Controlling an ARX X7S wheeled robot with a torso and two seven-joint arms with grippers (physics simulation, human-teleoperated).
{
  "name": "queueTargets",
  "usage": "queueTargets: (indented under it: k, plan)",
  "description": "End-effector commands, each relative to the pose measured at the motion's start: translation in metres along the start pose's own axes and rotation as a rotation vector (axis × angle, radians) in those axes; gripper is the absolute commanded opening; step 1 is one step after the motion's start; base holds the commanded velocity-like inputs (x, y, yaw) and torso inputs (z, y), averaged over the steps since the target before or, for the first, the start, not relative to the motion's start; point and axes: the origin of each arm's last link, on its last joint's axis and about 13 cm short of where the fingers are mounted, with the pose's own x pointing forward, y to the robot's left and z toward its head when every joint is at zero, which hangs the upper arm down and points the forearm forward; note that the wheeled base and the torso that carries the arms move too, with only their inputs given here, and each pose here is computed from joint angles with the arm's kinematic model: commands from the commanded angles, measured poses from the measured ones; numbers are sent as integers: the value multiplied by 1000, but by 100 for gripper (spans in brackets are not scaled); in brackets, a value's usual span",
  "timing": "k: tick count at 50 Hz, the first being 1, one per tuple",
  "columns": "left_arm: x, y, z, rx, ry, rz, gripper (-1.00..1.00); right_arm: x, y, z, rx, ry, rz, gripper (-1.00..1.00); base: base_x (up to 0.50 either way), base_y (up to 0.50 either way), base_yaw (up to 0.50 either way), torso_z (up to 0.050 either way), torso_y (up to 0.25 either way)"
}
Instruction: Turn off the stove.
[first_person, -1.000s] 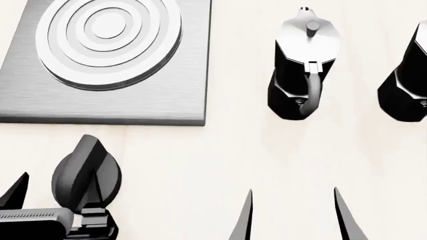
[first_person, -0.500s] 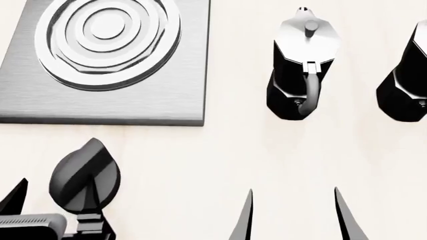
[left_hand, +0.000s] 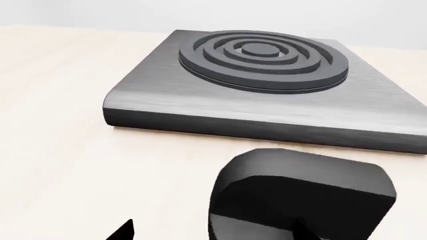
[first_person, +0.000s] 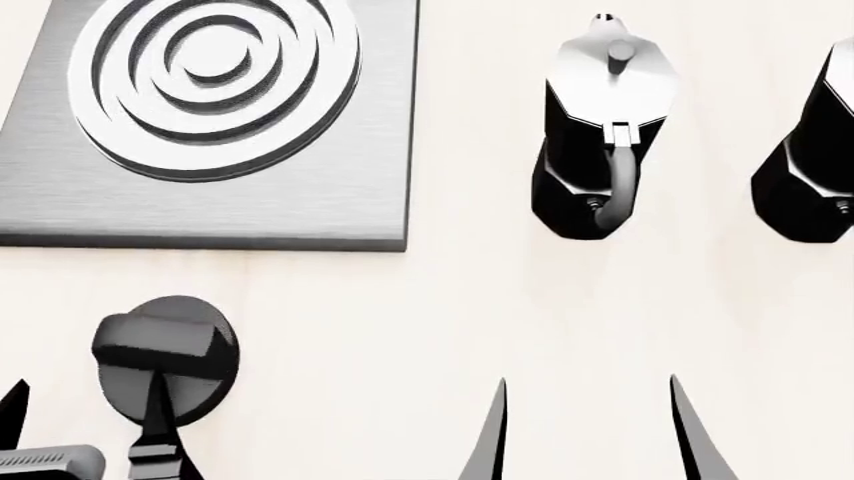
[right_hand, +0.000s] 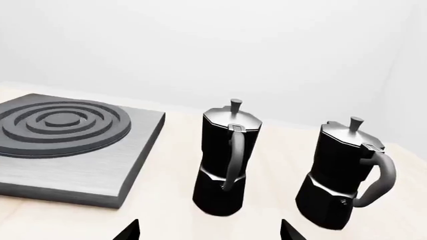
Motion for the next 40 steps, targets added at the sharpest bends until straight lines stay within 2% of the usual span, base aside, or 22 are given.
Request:
queueTargets:
  k: [1,13,28,40]
  plan:
    - [1,15,-6,35,41,102,100,0,0,0,-1,-1,1,100,0,0,0,0,0]
    - [5,15,-6,29,48,111,100,0,0,0,1,-2,0,100,0,0,0,-1,-2]
    - [24,17,-7,29,62,145,100,0,0,1,3,-3,1,100,0,0,0,-2,-4]
    - [27,17,-4,31,50,152,100,0,0,1,4,-4,2,100,0,0,0,-1,-3]
